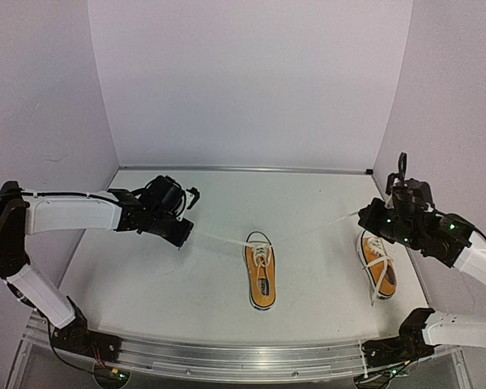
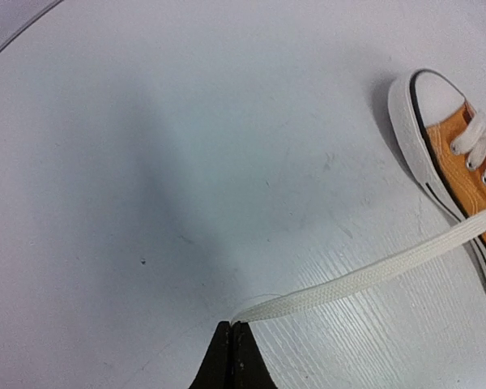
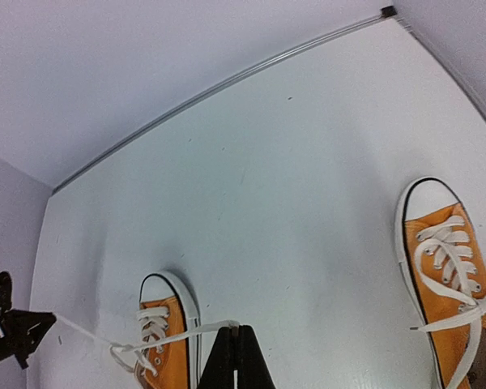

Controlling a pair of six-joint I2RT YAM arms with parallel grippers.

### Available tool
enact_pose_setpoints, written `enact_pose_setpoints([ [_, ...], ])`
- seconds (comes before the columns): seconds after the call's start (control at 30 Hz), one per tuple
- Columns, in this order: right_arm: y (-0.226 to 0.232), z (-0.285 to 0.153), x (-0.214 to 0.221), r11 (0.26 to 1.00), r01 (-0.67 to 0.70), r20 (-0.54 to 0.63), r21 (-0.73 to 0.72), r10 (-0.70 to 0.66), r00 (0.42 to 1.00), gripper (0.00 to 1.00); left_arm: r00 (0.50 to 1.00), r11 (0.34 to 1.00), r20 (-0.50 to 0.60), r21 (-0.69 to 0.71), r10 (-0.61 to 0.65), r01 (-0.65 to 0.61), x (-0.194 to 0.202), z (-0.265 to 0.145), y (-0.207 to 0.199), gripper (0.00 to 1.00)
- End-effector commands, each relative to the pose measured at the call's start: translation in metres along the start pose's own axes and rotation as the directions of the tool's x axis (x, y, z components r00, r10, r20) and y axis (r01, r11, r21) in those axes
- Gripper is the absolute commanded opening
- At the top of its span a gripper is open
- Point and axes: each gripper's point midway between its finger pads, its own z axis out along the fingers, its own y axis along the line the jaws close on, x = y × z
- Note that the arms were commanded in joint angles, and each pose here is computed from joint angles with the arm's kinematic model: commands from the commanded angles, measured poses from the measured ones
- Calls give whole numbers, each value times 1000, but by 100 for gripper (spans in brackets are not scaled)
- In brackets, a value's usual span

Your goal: Tie the shoes

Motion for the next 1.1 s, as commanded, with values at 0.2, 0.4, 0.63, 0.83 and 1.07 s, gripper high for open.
enact_pose_setpoints([
  [0.2, -91, -24, 6, 921, -140, 122, 363, 102, 987, 0, 962, 946, 88, -176, -260, 272, -1, -28, 55, 0],
  [0.4, -126, -27, 37, 842, -191, 88, 505, 170, 982, 0, 941, 912, -19, -253, -337, 321, 33, -18, 62, 0],
  [0.63, -158, -37, 67, 740, -324, 128, 589, 311, 942, 0, 860, 813, -6, -330, -510, 479, 59, -16, 71, 0],
  [0.83, -178, -54, 66, 685, -427, 246, 591, 351, 903, 0, 791, 675, 85, -471, -606, 568, 72, -31, 100, 0],
  [1.07, -200, -56, 96, 617, -456, 237, 641, 406, 882, 0, 721, 612, 128, -441, -681, 656, 78, -31, 100, 0],
])
